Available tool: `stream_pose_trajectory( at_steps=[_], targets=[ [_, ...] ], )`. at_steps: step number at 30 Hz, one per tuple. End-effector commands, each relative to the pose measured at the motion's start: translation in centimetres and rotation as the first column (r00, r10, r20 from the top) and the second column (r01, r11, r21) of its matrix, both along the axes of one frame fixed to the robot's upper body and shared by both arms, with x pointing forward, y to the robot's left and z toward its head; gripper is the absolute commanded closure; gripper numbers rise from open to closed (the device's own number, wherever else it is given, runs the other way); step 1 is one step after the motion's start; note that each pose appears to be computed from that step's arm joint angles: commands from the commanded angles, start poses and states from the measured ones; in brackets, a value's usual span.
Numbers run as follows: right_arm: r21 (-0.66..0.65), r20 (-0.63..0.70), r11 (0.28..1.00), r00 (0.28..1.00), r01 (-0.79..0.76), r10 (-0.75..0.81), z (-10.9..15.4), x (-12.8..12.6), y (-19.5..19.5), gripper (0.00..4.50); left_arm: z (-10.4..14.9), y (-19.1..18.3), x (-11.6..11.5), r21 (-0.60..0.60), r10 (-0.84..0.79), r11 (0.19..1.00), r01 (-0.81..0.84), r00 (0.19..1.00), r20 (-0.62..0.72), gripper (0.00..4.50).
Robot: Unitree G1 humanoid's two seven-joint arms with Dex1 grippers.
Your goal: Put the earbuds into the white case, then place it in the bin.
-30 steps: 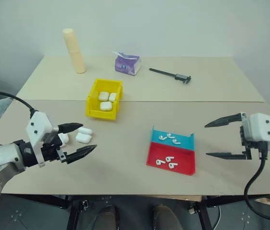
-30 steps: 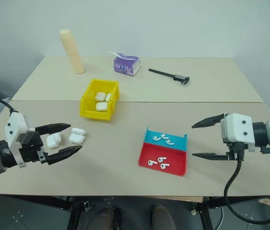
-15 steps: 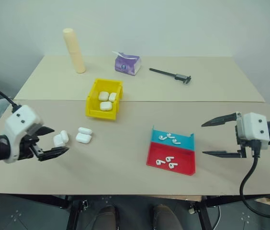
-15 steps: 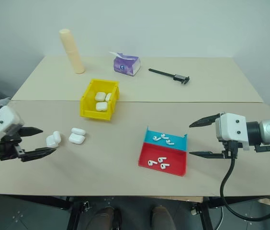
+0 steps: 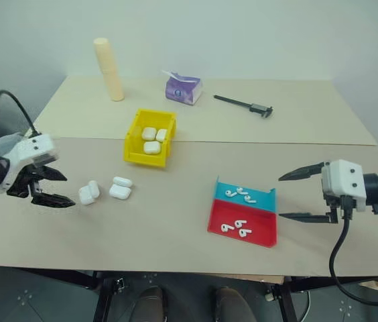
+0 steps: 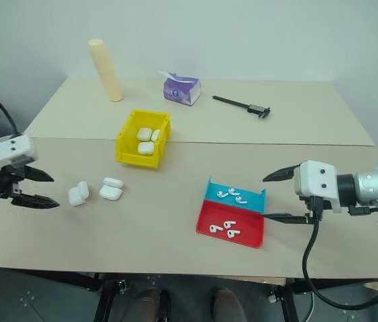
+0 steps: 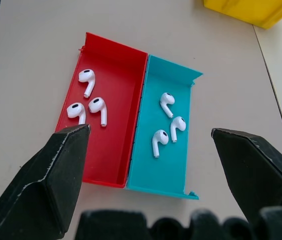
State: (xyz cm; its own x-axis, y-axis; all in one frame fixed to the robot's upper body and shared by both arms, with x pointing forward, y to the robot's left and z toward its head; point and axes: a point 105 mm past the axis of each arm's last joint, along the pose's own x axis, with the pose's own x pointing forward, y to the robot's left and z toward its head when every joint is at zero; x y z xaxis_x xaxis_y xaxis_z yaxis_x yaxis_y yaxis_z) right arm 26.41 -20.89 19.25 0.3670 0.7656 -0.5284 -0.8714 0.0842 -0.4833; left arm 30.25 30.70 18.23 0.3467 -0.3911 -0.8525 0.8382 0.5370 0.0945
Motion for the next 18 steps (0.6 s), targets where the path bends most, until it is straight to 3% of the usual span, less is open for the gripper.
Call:
stream_pose_trajectory(
  at_steps=[1, 18],
  targets=[
    [-0.003, 0.034, 1.0, 0.999, 0.024, -0.024, 0.8, -0.1, -0.1, 0.01, 0.0, 0.9, 1.3, 0.062, 0.013, 0.998, -0.011, 1.0, -0.024, 0.0],
    [0.001, 0.016, 0.995, 0.995, 0.095, -0.095, 0.5, -0.3, -0.8, 0.01, -3.5, -0.6, 4.9, 0.182, -0.068, 0.98, 0.084, 0.993, -0.093, 0.0]
  ],
)
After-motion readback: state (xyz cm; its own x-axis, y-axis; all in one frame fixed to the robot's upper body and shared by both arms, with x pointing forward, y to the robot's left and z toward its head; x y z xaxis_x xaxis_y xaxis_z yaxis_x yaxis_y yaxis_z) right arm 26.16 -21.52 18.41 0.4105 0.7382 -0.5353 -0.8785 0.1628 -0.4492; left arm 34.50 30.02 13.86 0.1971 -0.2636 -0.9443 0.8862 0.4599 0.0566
